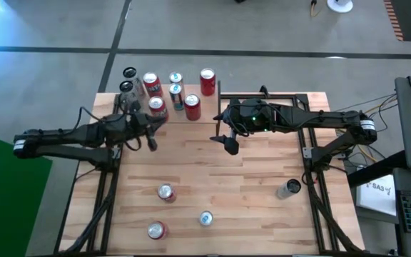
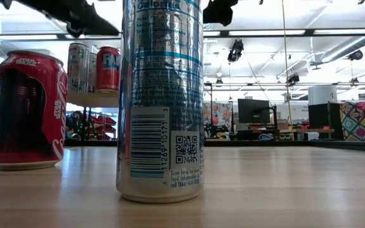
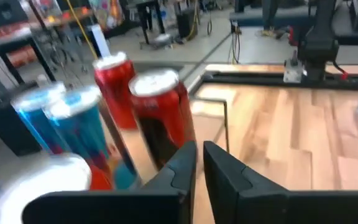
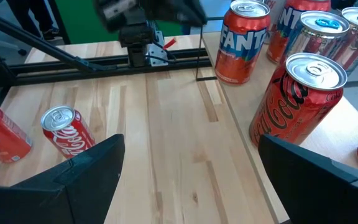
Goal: Place canned beverage on shelf
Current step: Put the red soda can on the shelf aligned with the other red soda cans
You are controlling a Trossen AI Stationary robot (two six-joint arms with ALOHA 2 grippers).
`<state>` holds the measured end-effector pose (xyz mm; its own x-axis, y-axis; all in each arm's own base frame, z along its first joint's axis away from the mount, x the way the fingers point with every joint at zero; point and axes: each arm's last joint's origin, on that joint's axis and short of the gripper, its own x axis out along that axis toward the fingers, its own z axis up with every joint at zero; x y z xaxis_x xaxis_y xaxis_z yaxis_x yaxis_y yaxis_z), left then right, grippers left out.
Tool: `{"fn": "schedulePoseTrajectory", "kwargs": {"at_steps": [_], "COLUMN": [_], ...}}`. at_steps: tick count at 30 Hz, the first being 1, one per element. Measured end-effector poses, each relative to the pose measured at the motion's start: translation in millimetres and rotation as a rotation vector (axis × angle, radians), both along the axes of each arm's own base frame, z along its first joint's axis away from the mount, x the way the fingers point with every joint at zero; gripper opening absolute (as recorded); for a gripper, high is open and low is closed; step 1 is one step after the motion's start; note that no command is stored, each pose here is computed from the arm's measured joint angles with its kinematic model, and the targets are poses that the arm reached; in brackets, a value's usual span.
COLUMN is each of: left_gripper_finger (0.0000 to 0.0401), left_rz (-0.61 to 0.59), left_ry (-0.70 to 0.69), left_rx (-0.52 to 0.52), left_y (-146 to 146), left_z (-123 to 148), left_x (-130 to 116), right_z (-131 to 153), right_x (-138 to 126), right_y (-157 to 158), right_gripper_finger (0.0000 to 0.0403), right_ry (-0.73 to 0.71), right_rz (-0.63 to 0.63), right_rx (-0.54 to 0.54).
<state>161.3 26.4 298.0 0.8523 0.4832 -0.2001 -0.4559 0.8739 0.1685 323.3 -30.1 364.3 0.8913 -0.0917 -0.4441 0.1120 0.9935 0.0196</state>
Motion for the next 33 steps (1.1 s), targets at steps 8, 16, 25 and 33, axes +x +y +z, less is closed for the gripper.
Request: {"fn": "schedulePoseTrajectory", "kwargs": {"at_steps": [8,16,25,33], "left_gripper_finger": [0.0002,0.0000,0.0000,0.0000], "left_rz": [0.198,0.316,0.427,0.356], "left_ry": [0.099,0.116,0.126,0.077], "left_rx": [-0.025,0.022,0.051,0.017], "left_y": [3.8,6.6,8.9,6.6], "left_z": [-24.7,-26.4,-27.2,-19.6], "left_x": [0.6,-1.9,-5.9,-13.5], "right_z": [-0.1,-0.1,-0.9,-4.8], "right_x": [0.0,0.0,0.7,1.9], "right_y": [0.1,0.1,0.0,0.1], "right_gripper_finger": [0.0359,0.0359,0.0359,0.0359], "right_ry": [0.001,0.001,0.004,0.029], "right_rz": [0.001,0.001,0.003,0.009], "right_rx": [0.000,-0.001,-0.002,0.006]}}
